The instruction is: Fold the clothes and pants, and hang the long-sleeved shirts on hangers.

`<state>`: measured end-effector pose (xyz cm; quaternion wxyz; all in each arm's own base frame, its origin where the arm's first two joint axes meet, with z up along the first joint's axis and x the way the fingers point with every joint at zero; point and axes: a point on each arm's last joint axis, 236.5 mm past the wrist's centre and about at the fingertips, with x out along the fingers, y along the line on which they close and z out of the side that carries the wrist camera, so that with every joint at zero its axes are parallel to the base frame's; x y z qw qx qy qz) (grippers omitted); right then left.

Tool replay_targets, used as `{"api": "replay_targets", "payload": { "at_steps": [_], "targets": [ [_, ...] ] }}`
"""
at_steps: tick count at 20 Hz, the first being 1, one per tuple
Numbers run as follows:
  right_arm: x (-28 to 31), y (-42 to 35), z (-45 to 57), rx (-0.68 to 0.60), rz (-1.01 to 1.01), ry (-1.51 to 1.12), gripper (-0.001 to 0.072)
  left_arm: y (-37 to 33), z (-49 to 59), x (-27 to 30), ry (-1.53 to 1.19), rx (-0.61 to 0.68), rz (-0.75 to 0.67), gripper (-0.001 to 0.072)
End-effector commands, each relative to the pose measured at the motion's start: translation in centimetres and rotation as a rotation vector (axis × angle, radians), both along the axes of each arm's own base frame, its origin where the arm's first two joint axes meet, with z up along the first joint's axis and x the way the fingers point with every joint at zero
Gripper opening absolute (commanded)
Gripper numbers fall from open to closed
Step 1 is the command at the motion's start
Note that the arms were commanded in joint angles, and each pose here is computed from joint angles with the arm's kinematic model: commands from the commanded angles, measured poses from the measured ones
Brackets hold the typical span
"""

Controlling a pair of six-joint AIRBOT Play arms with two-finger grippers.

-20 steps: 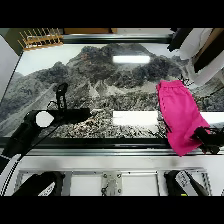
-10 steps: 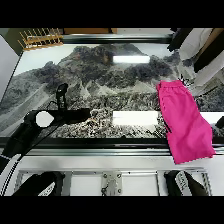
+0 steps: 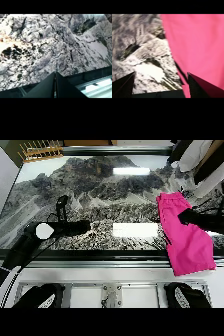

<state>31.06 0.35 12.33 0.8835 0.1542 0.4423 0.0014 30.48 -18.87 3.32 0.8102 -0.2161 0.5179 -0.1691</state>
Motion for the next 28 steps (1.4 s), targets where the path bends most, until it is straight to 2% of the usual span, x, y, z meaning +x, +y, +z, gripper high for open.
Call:
{"api": "replay_targets", "payload": {
  "at_steps": [1,12,13,14,15,28],
  "targets": [
    [0.14,3.66,0.02,0.006,0.121,-0.008,0.0719,-0.03,0.01,0.01,-0.001,0.000,0.000,0.0012],
    [-0.28,3.80,-0.31,0.011,0.128,0.015,0.0715,-0.03,0.01,0.01,-0.001,0.000,0.000,0.0012],
    [-0.28,3.80,-0.31,0.011,0.128,0.015,0.0550,-0.03,0.01,0.01,-0.001,0.000,0.000,0.0012],
    [-0.28,3.80,-0.31,0.011,0.128,0.015,0.0147,-0.03,0.01,0.01,-0.001,0.000,0.000,0.0012],
    [-0.29,3.80,-0.32,0.010,0.128,0.015,0.0014,-0.03,0.01,0.01,-0.001,0.000,0.000,0.0012],
    [-0.27,3.79,-0.30,0.011,0.127,0.014,0.0012,-0.03,0.01,0.01,-0.001,0.000,0.000,0.0012]
  ]
}}
